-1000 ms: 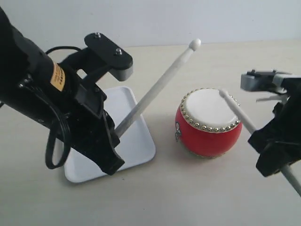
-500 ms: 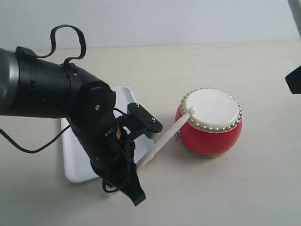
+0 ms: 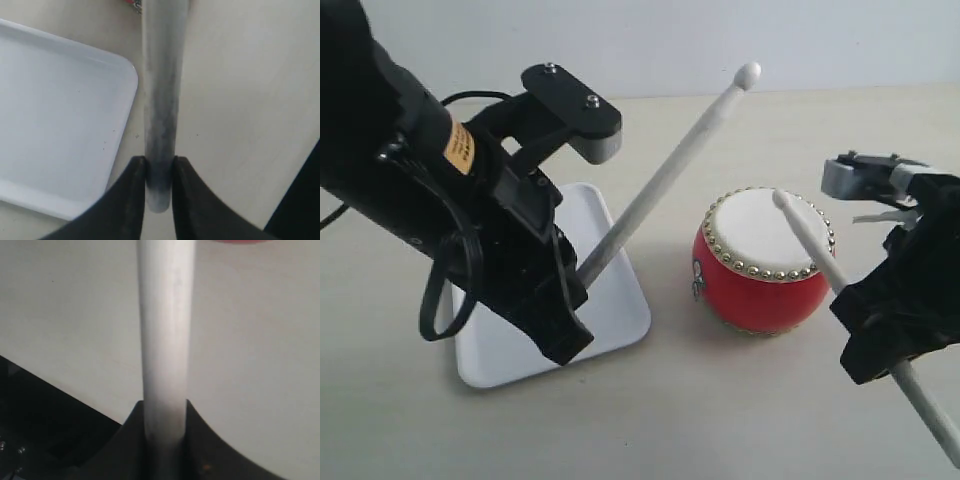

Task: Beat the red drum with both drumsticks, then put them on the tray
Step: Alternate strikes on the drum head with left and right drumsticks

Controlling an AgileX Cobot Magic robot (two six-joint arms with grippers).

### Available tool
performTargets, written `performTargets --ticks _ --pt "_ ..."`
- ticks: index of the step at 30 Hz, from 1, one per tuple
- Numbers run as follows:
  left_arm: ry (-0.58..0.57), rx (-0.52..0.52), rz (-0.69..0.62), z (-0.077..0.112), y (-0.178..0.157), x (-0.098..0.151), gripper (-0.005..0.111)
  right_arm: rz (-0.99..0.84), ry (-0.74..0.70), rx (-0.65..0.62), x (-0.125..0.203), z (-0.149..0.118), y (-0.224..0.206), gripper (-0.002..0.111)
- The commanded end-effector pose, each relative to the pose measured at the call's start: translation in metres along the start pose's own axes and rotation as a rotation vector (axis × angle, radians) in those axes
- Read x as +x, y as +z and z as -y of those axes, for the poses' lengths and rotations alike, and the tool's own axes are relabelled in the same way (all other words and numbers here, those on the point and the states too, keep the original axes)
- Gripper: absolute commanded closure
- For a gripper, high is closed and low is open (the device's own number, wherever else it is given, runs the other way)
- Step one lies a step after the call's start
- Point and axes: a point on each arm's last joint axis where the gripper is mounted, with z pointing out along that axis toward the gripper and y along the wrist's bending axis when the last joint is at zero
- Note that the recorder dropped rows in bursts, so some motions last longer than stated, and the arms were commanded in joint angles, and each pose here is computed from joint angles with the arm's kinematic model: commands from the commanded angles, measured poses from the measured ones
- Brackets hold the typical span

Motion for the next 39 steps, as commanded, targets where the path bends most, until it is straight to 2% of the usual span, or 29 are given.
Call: performTargets --ticks 1,5,9,11,16,21,24,29,33,39 --pt "0.004 -0.002 0.043 0.004 -0.021 0.003 0.107 -0.098 0.030 -0.028 -0.008 0.009 0.022 0.108" --pt "0.005 -0.004 0.061 0.005 -0.027 0.004 0.107 -0.154 0.033 -0.030 -0.007 0.011 0.026 0.108" --pt "-0.007 -0.002 0.045 0.003 -0.008 0.002 0.107 -0.073 -0.024 0.003 0.010 -0.002 -0.004 0.108" --pt "-0.024 0.002 -0.005 0.000 0.030 0.004 0.107 0.101 -0.030 0.078 0.025 -0.015 -0.041 0.108" --pt "-0.039 0.015 -0.179 -0.006 0.103 0.010 0.107 0.434 -0.114 0.108 0.060 -0.046 -0.104 0.108" --pt "-0.029 0.038 -0.314 -0.008 0.136 0.012 0.107 0.591 -0.173 0.140 0.086 -0.060 -0.131 0.108" --pt "-0.008 0.045 -0.344 -0.008 0.130 0.006 0.107 0.589 -0.175 0.164 0.087 -0.058 -0.131 0.108" --pt "-0.008 0.041 -0.276 -0.006 0.095 -0.010 0.107 0.501 -0.146 0.167 0.071 -0.049 -0.118 0.108" --pt "-0.005 0.026 -0.150 -0.003 0.048 -0.018 0.107 0.299 -0.089 0.140 0.051 -0.030 -0.078 0.108" --pt "-0.006 0.004 0.026 0.002 -0.014 -0.016 0.107 0.017 -0.009 0.071 0.022 -0.003 -0.015 0.108"
